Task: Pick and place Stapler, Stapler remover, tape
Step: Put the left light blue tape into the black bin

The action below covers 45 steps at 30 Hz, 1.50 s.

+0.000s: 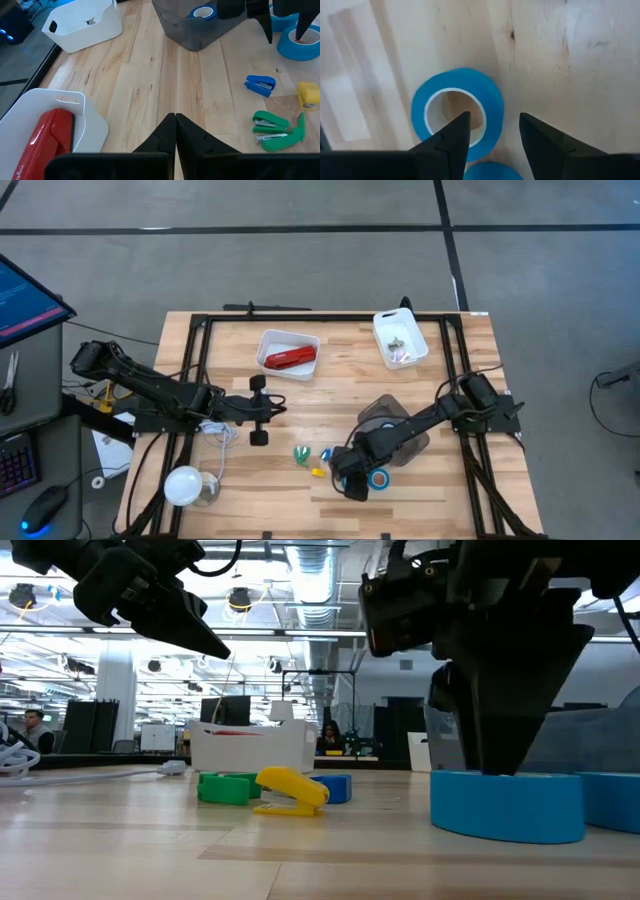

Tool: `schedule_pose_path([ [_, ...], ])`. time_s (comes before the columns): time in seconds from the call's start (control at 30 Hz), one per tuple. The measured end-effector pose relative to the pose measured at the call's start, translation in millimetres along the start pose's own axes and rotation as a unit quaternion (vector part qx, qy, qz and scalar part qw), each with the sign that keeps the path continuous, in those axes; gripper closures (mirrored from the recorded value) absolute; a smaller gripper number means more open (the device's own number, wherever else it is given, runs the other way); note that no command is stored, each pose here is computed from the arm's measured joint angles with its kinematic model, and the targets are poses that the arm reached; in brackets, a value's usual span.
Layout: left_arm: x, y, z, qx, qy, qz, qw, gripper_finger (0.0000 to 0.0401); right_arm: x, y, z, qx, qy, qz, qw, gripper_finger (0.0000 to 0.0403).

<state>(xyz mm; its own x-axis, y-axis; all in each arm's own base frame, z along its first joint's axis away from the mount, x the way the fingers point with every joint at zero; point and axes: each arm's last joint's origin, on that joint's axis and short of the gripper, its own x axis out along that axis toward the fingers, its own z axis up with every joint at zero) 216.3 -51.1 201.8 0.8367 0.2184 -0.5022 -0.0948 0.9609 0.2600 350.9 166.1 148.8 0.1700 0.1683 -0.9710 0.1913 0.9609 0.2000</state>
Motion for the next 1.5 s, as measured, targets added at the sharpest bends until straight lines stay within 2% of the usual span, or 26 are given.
schedule_pose_path([
  [0.27,0.0,0.0,0.0,0.000,0.000,0.000,1.000,0.0399,10.8,-6.3,-6.5,0.000,-0.001,0.003,1.000,0.0273],
  [0.37,0.0,0.0,0.0,0.000,0.000,0.000,1.000,0.0399,11.4,-7.2,-7.2,-0.010,0.000,0.000,1.000,0.0308],
  [0.5,0.0,0.0,0.0,0.000,0.000,0.000,1.000,0.0399,6.3,-5.1,-3.4,-0.041,-0.005,0.003,0.999,0.0375],
  [0.63,0.0,0.0,0.0,0.000,0.000,0.000,1.000,0.0399,-11.3,0.9,7.8,-0.067,-0.010,0.000,0.998,0.0374],
  [0.73,0.0,0.0,0.0,0.000,0.000,0.000,1.000,0.0399,-29.2,-1.2,13.2,-0.079,0.008,-0.041,0.996,0.0366],
  [0.87,0.0,0.0,0.0,-0.007,0.000,0.000,1.000,0.0399,-52.0,-8.3,15.3,-0.088,0.043,-0.107,0.989,0.0376],
  [1.03,0.0,0.0,0.0,-0.009,0.000,0.000,1.000,0.0399,-76.1,-16.0,13.2,-0.097,0.080,-0.188,0.974,0.0376],
  [1.2,0.0,-0.1,0.0,-0.009,0.000,0.000,1.000,0.0399,-84.6,-26.9,11.6,-0.096,0.105,-0.242,0.960,0.0375],
  [1.5,0.0,-0.1,-0.2,-0.008,0.001,0.000,1.000,0.0399,-89.6,-50.1,20.3,-0.089,0.121,-0.277,0.949,0.0376],
])
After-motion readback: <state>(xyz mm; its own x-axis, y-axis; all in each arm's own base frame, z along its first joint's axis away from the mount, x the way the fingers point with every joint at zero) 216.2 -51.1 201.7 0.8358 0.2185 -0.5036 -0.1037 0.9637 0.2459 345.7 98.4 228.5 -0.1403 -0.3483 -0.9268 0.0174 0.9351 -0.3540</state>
